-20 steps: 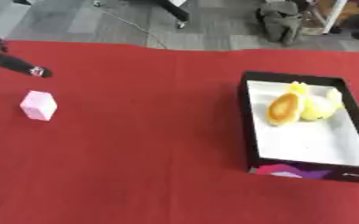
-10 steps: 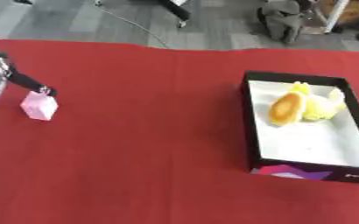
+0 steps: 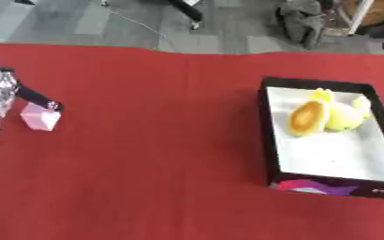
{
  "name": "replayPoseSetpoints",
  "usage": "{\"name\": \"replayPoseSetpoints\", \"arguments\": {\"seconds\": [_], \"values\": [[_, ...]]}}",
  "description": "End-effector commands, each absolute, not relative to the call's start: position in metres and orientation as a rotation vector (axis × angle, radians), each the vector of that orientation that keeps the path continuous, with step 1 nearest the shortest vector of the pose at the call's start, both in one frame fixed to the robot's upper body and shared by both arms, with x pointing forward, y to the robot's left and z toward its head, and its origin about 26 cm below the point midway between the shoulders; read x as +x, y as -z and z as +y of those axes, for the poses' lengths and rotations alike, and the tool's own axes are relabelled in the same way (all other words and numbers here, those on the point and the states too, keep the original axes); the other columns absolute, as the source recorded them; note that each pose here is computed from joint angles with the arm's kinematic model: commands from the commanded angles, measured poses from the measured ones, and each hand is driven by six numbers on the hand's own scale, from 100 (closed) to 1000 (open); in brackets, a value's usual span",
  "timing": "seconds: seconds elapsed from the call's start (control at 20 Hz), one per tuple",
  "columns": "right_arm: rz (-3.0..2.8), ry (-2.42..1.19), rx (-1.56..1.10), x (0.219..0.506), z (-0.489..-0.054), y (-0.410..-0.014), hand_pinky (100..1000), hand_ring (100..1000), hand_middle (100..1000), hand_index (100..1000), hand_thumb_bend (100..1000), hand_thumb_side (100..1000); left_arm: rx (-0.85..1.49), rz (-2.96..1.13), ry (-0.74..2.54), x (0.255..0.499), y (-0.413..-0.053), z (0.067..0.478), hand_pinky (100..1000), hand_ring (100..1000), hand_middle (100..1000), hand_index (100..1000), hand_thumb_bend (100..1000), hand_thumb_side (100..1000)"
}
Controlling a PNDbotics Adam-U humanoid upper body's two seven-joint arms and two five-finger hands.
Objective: Pick up the objects with one hand, pass them to the other hand, and then place them into the box on the other side of the table.
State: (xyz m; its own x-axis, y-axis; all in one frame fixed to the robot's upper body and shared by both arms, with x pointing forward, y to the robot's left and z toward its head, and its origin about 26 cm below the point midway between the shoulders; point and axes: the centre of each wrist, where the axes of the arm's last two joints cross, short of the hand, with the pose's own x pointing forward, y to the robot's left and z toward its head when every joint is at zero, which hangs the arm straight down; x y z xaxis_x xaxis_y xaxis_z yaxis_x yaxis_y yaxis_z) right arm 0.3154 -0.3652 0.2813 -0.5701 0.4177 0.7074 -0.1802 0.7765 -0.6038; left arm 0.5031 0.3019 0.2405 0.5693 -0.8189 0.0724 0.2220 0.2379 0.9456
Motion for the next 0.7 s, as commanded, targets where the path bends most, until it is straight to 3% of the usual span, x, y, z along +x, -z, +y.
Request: {"name": "replayPoseSetpoints", "arguments": {"seconds": [0.05, 0.3, 0.7], "values": [[-2.040, -0.810, -0.216, 0.313, -0.368, -0.292, 1000, 1000, 808, 1000, 100, 562, 0.916, -0.499, 0.564, 0.502, -0.259, 0.313, 907, 886, 802, 856, 724, 488], [-2.032, -0.819, -0.206, 0.314, -0.365, -0.291, 1000, 1000, 805, 1000, 100, 566, 0.903, -0.504, 0.558, 0.502, -0.256, 0.315, 916, 892, 809, 865, 712, 478], [-2.015, -0.819, -0.214, 0.316, -0.364, -0.288, 1000, 1000, 798, 1000, 100, 577, 0.871, -0.495, 0.563, 0.503, -0.247, 0.314, 920, 893, 806, 809, 660, 476]]}}
